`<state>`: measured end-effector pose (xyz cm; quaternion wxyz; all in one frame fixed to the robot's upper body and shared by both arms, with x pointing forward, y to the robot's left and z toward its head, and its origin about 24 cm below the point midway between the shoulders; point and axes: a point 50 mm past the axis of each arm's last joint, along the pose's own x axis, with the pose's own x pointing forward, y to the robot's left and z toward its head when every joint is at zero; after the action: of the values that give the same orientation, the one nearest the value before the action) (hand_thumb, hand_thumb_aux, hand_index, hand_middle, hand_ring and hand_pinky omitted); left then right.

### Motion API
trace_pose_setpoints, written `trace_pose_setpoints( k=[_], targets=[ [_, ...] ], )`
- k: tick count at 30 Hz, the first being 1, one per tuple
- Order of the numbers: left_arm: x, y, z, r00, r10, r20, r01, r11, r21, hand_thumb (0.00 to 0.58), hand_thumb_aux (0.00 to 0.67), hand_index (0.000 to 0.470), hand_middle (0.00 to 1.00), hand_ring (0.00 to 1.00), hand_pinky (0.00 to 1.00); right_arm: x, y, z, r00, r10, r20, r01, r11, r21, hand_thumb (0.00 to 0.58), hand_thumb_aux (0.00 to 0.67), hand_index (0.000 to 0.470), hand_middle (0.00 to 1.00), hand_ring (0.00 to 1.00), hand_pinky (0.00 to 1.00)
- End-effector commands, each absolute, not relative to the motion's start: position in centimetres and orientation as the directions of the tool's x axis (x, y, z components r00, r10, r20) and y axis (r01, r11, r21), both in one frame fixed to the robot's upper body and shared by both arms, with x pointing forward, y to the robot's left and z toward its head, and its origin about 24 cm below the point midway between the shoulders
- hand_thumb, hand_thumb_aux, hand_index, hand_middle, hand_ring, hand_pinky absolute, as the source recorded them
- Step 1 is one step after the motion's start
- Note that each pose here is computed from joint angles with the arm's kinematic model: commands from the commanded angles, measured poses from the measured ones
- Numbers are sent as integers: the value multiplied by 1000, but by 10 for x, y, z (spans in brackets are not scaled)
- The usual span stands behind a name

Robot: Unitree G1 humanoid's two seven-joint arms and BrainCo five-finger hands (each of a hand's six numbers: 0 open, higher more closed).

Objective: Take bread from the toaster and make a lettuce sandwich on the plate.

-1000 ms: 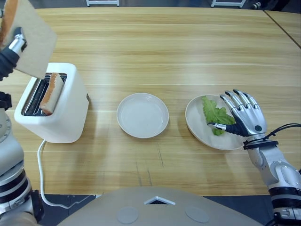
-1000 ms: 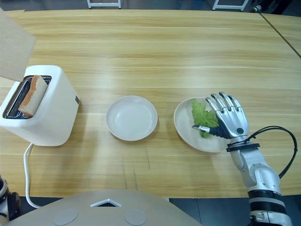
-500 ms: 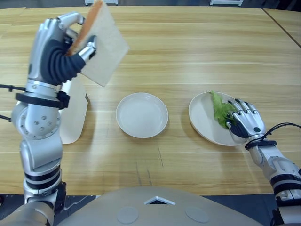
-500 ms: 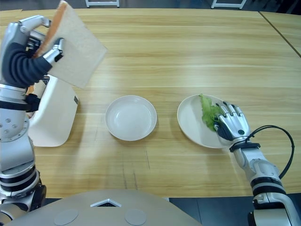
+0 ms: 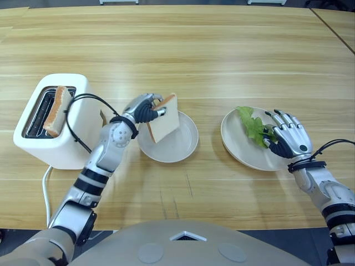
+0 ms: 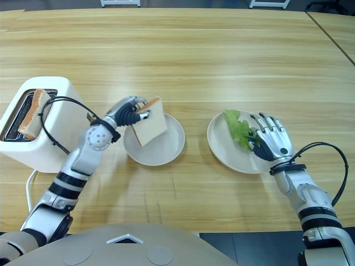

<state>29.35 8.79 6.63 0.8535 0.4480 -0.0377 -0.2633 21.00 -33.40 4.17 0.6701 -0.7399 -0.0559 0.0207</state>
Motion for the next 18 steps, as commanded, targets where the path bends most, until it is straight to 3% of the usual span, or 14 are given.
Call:
trace_pose_setpoints(
  k=[1, 5, 10, 15, 16, 17, 18],
  targets=[
    [293, 83, 34, 784, -531, -322, 533, 308, 789, 580, 670, 470, 1000, 1000, 1000, 211, -330, 55, 988, 136, 76, 86, -72, -994, 580, 670, 470, 0, 0, 0],
    [282, 82, 25, 689, -602, -404, 608, 176, 774, 580, 670, 470, 1000, 1000, 1000, 211, -327, 60, 987, 137, 87, 95, -53, -994, 580, 670, 470, 0, 0, 0],
    [278, 87, 34, 646, -642, -413, 607, 104, 788, 580, 670, 470, 1000, 1000, 1000, 210, -324, 64, 985, 145, 94, 101, -41, -994, 580, 670, 470, 0, 0, 0],
    [277, 69, 70, 622, -746, -238, 361, 4, 933, 580, 670, 470, 1000, 1000, 1000, 212, -308, 73, 973, 192, 130, 130, 15, -991, 580, 670, 470, 0, 0, 0],
    [275, 64, 72, 605, -767, -212, 323, -7, 946, 580, 670, 470, 196, 196, 196, 212, -304, 74, 970, 202, 137, 134, 26, -991, 580, 670, 470, 0, 0, 0],
    [273, 60, 73, 594, -780, -198, 293, -20, 956, 580, 670, 470, 31, 31, 31, 212, -301, 75, 967, 210, 141, 136, 38, -990, 580, 670, 470, 0, 0, 0],
    [273, 57, 74, 595, -785, -172, 244, -28, 969, 580, 670, 470, 0, 0, 0, 211, -297, 76, 963, 223, 149, 141, 52, -989, 580, 670, 470, 0, 0, 0]
  ],
)
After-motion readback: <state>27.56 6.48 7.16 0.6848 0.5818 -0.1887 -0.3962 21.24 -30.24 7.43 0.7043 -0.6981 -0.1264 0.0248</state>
